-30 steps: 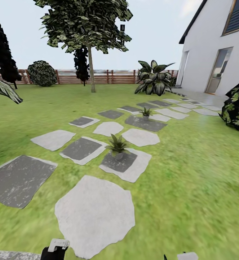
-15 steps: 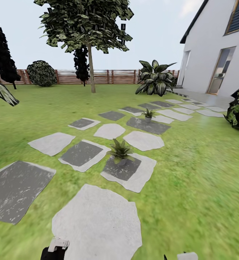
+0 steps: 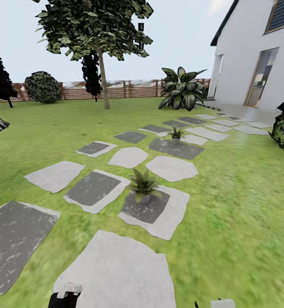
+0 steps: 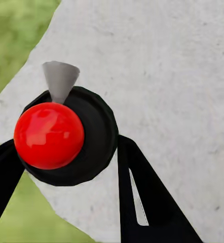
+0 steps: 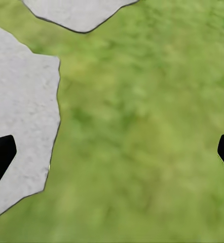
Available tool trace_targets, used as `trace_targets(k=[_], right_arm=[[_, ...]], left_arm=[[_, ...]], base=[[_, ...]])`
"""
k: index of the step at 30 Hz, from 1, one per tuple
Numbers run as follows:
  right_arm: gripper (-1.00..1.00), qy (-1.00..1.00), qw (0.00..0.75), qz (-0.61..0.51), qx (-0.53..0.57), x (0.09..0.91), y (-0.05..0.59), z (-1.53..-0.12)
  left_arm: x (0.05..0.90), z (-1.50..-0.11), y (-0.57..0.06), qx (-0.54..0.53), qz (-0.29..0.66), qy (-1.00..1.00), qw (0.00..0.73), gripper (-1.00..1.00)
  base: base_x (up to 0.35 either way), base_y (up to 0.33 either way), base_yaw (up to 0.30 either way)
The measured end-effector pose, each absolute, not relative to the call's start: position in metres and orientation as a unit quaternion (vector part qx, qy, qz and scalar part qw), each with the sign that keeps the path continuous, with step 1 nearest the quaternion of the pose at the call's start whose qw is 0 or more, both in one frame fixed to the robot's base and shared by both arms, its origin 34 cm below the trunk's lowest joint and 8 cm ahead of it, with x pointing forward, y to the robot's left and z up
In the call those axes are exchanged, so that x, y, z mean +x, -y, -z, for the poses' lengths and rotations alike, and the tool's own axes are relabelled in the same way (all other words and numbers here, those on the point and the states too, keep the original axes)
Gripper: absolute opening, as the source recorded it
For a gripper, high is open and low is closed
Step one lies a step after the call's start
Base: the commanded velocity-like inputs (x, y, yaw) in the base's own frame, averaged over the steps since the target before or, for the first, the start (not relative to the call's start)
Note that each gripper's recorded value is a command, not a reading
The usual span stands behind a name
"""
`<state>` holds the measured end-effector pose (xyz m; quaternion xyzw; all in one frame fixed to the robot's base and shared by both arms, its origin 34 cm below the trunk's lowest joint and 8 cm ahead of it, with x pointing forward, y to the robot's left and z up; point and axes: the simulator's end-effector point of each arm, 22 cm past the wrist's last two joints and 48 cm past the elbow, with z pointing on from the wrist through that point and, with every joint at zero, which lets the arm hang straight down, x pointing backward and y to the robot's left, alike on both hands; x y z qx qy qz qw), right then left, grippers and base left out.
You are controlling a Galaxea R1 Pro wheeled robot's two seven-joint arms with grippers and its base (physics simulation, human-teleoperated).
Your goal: Pick up the pesticide atomizer in the garden and spray insectifuge to fully cover both potted plants in the garden.
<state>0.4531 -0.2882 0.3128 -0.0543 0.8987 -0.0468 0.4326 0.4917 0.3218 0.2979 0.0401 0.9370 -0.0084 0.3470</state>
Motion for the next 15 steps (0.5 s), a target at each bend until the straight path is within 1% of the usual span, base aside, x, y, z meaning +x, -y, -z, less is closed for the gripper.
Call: trace_targets(k=[9, 12, 15], right_arm=[[1.0, -0.899, 0.433, 0.048, -0.054, 0.4531, 0.2886, -0.3129], [1.0, -0.899, 0.433, 0.048, -0.054, 0.4531, 0.2886, -0.3129], [1.0, -0.899, 0.433, 0.047, -0.054, 0.4532, 0.2885, -0.313]], left_arm=[[0.4917, -0.2979, -0.3217, 0.04, 0.008, -0.937, 0.347, -1.0], [0.4916, -0.2979, -0.3218, 0.04, 0.008, -0.937, 0.347, -1.0], [0.4916, -0.2979, -0.3218, 0.04, 0.008, -0.937, 0.347, -1.0]], base=[[0.337, 0.102, -0.241], [0.336, 0.102, -0.087], [0.336, 0.101, -0.018]])
